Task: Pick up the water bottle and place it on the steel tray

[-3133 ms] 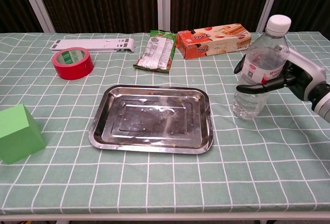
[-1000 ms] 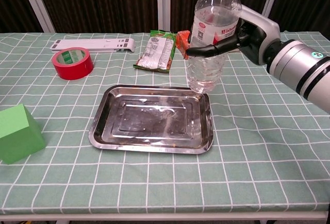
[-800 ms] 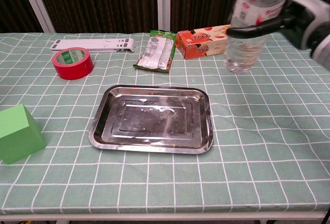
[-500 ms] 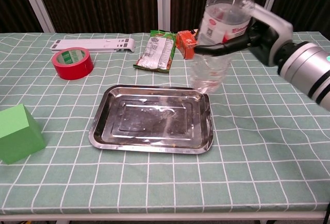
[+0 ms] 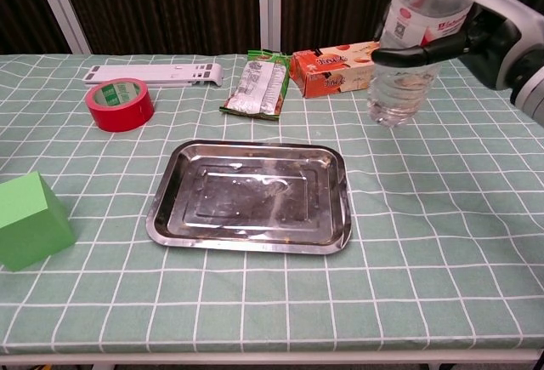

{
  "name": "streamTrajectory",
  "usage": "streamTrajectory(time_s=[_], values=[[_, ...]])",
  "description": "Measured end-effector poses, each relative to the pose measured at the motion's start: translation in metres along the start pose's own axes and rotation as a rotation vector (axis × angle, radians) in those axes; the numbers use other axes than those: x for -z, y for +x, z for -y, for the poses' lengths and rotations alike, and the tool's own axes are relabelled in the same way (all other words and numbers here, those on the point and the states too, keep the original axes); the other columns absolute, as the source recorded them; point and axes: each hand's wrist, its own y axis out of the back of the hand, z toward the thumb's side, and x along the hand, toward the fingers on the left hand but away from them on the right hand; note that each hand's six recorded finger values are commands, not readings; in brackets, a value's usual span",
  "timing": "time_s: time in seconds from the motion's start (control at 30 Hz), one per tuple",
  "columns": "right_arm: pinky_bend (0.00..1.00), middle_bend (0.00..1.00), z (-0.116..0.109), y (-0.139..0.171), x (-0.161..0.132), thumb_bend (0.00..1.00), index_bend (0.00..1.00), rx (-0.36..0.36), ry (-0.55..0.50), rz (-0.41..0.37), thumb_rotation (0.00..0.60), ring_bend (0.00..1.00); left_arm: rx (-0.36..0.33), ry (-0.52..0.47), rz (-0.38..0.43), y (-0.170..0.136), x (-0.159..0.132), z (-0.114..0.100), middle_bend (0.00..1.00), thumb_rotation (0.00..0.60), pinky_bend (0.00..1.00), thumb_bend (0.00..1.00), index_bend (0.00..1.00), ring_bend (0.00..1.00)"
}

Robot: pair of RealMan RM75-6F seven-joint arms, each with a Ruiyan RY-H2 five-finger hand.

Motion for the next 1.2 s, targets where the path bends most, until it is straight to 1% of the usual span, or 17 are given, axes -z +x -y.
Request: streamTrajectory(time_s=[0.23, 0.53, 0.63, 0.77, 0.83, 0.9, 1.03, 1.1, 1.2], values=[[0.40, 0.50, 0.054, -0.013, 0.003, 0.00, 0.62, -0.092, -0.057, 0.011, 0.600, 0.34, -0.018, 0.006, -0.018, -0.005, 0.006, -0.008, 0.19, 0.363, 0.16, 0.23, 0.18, 0.10], [0.41, 0.50, 0.114, -0.032, 0.020, 0.00, 0.62, -0.192, -0.085, 0.069, 0.600, 0.34, -0.012, 0.008, -0.038, -0.008, 0.012, -0.005, 0.19, 0.364, 0.16, 0.23, 0.18, 0.10], [0.41, 0.50, 0.126, -0.036, 0.025, 0.00, 0.62, -0.210, -0.101, 0.087, 0.600, 0.34, -0.010, 0.006, -0.042, -0.009, 0.014, -0.004, 0.19, 0.362, 0.16, 0.23, 0.18, 0.10], [0.40, 0.50, 0.134, -0.039, 0.030, 0.00, 0.62, -0.224, -0.098, 0.095, 0.600, 0.34, -0.013, 0.005, -0.043, -0.009, 0.016, -0.005, 0.19, 0.363, 0.16, 0.23, 0.18, 0.10], [0.39, 0.48, 0.136, -0.040, 0.031, 0.00, 0.61, -0.230, -0.090, 0.094, 0.600, 0.33, -0.017, 0.003, -0.044, -0.008, 0.017, -0.006, 0.19, 0.365, 0.16, 0.23, 0.18, 0.10], [0.34, 0.45, 0.138, -0.039, 0.031, 0.00, 0.55, -0.245, -0.080, 0.089, 0.600, 0.30, -0.020, 0.002, -0.044, -0.008, 0.017, -0.007, 0.19, 0.365, 0.16, 0.23, 0.18, 0.10], [0.24, 0.36, 0.141, -0.037, 0.033, 0.00, 0.35, -0.295, -0.069, 0.092, 0.600, 0.18, -0.019, 0.001, -0.040, -0.008, 0.016, -0.007, 0.19, 0.363, 0.16, 0.23, 0.18, 0.10], [0.17, 0.30, 0.142, -0.035, 0.034, 0.00, 0.22, -0.323, -0.054, 0.094, 0.600, 0.09, -0.018, 0.001, -0.038, -0.008, 0.016, -0.007, 0.19, 0.366, 0.16, 0.23, 0.18, 0.10], [0.09, 0.23, 0.140, -0.031, 0.033, 0.00, 0.08, -0.353, -0.021, 0.084, 0.600, 0.03, -0.021, 0.000, -0.035, -0.008, 0.014, -0.007, 0.19, 0.364, 0.16, 0.23, 0.18, 0.10]])
